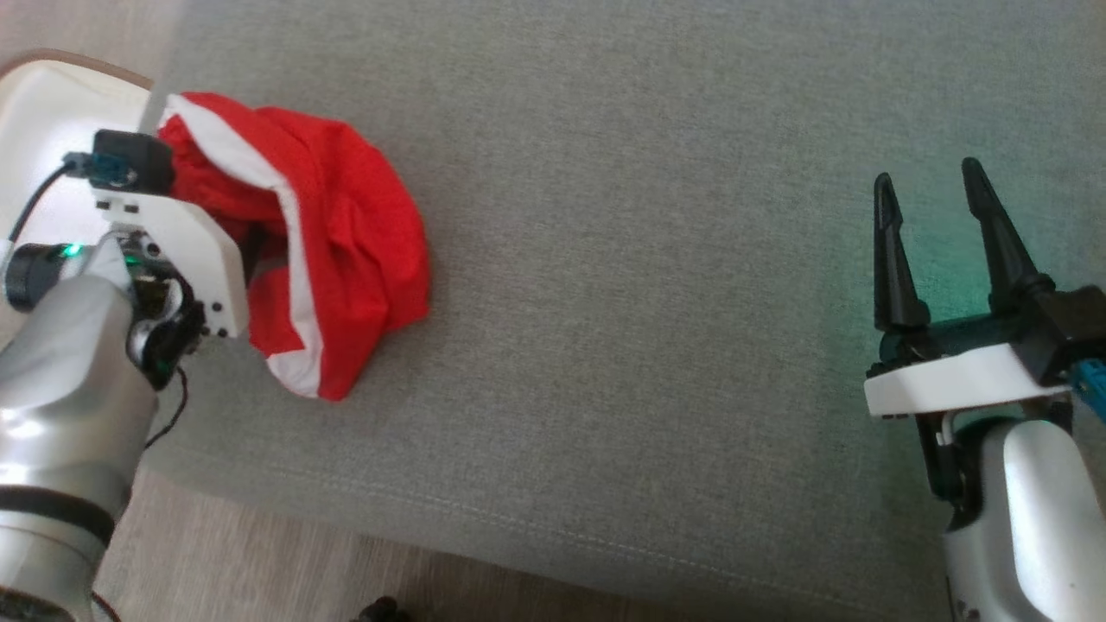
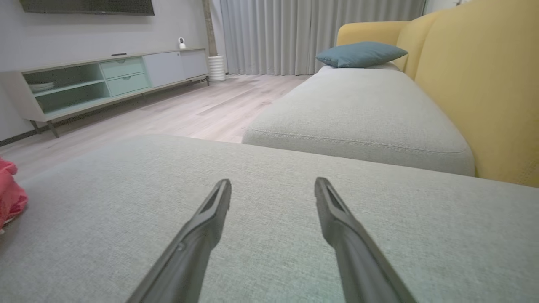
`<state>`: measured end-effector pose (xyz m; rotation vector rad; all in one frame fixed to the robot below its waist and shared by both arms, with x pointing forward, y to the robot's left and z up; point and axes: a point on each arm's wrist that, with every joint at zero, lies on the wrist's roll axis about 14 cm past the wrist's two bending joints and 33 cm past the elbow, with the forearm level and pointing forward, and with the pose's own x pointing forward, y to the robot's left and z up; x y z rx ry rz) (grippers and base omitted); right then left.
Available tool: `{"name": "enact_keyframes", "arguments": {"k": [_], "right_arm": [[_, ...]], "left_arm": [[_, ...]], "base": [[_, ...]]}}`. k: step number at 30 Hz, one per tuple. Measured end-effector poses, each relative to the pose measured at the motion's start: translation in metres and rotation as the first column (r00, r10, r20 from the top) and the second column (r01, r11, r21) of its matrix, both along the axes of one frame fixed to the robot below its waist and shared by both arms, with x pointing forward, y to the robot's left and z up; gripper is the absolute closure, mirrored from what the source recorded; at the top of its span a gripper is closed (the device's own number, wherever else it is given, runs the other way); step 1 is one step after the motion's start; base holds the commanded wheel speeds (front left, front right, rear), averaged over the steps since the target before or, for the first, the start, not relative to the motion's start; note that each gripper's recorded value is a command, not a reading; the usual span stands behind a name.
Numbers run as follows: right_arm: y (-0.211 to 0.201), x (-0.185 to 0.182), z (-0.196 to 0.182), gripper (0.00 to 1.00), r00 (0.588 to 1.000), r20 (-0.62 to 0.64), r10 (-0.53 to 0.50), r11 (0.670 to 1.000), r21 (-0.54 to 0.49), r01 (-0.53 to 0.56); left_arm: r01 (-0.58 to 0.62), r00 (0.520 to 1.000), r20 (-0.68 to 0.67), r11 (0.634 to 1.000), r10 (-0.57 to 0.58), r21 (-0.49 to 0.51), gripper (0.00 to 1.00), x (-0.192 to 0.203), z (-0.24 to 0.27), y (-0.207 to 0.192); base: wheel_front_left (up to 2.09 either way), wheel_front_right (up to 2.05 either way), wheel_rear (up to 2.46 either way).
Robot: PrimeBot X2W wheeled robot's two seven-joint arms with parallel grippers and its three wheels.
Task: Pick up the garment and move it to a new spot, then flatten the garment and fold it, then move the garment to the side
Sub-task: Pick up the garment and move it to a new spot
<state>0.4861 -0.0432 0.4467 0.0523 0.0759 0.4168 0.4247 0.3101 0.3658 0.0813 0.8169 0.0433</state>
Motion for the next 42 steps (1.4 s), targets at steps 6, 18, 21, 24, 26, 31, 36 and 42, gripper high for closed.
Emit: {"name": "enact_keyframes", "arguments": {"k": [6,18,21,24,26,31,36,42], "right_arm": [[-0.01,0.005,-0.002,0.0,1.0,0.001,-0.028,1.0,-0.006,0.028],[-0.021,-0.007,0.027,0.0,0.996,0.058,-0.06,0.997,0.055,0.057],[-0.028,-0.013,0.035,0.0,0.994,0.075,-0.083,0.994,0.079,0.077],[-0.038,-0.02,0.045,0.0,0.99,0.091,-0.111,0.989,0.107,0.101],[-0.044,-0.025,0.051,0.0,0.987,0.1,-0.129,0.985,0.124,0.116],[-0.069,-0.039,0.061,0.0,0.975,0.109,-0.194,0.973,0.152,0.176],[-0.093,-0.054,0.071,0.0,0.959,0.132,-0.253,0.96,0.155,0.232],[-0.133,-0.068,0.086,0.0,0.92,0.163,-0.356,0.929,0.172,0.329]], "left_arm": [[0.0,0.999,-0.046,1.0,-0.001,-0.008,1.0,0.007,-0.014,-0.002],[0.108,0.884,0.429,0.973,-0.188,0.205,1.0,0.073,0.108,0.005],[0.161,0.818,0.514,0.96,-0.261,0.231,1.0,0.085,0.143,-0.018],[0.221,0.753,0.582,0.951,-0.308,0.216,1.0,0.093,0.172,-0.052],[0.26,0.733,0.605,0.95,-0.312,0.174,1.0,0.096,0.184,-0.077],[0.413,0.641,0.674,0.905,-0.367,0.101,1.0,0.101,0.212,-0.159],[0.584,0.502,0.776,0.811,-0.383,0.023,1.0,0.09,0.257,-0.265],[0.737,0.374,0.88,0.67,-0.292,-0.09,1.0,0.059,0.316,-0.366]], "base": [[0.0,0.0,0.0],[0.0,0.0,0.0],[0.0,0.0,0.0],[0.0,0.0,0.0],[0.0,0.0,0.0],[0.0,0.0,0.0],[0.0,0.0,0.0],[0.0,0.0,0.0]]}}
